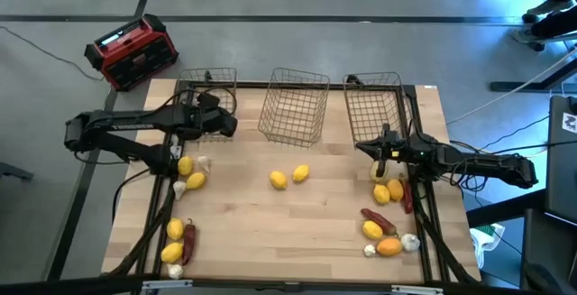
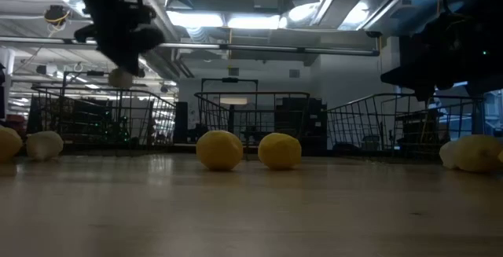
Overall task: Sort produce into baskets
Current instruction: Put the garlic into the left wire basket
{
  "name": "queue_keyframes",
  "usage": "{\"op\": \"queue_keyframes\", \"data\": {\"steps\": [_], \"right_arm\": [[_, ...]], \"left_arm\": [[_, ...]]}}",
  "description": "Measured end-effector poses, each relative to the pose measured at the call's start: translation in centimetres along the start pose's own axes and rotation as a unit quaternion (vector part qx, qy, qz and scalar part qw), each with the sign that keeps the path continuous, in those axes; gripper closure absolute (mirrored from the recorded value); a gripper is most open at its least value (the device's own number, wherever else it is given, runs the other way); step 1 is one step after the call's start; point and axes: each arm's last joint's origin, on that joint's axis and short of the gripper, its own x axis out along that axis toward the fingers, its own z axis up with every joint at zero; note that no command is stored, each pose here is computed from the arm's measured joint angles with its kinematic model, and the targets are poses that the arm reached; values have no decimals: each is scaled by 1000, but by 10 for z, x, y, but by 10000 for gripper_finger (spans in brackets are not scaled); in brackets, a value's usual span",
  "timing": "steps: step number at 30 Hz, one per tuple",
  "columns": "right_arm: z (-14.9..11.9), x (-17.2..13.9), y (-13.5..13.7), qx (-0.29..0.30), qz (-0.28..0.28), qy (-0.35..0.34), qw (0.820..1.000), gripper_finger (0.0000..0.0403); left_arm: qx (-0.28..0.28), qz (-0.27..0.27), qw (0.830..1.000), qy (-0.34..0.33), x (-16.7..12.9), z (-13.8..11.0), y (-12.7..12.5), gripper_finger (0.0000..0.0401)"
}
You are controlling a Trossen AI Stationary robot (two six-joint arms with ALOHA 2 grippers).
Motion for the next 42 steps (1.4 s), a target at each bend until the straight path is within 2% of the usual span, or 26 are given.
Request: {"op": "queue_keyframes", "data": {"steps": [3,16,31,42], "right_arm": [[0,0,0,0,0,0,1000,388],[0,0,0,3,1,0,1000,388],[0,0,0,4,1,0,1000,388],[0,0,0,4,1,0,1000,388]], "left_arm": [[-16,6,1000,2,8,-5,0,342],[-27,3,999,27,34,-21,2,342],[-4,-5,999,51,43,-35,2,340],[-22,-17,996,88,50,-32,8,242]]}}
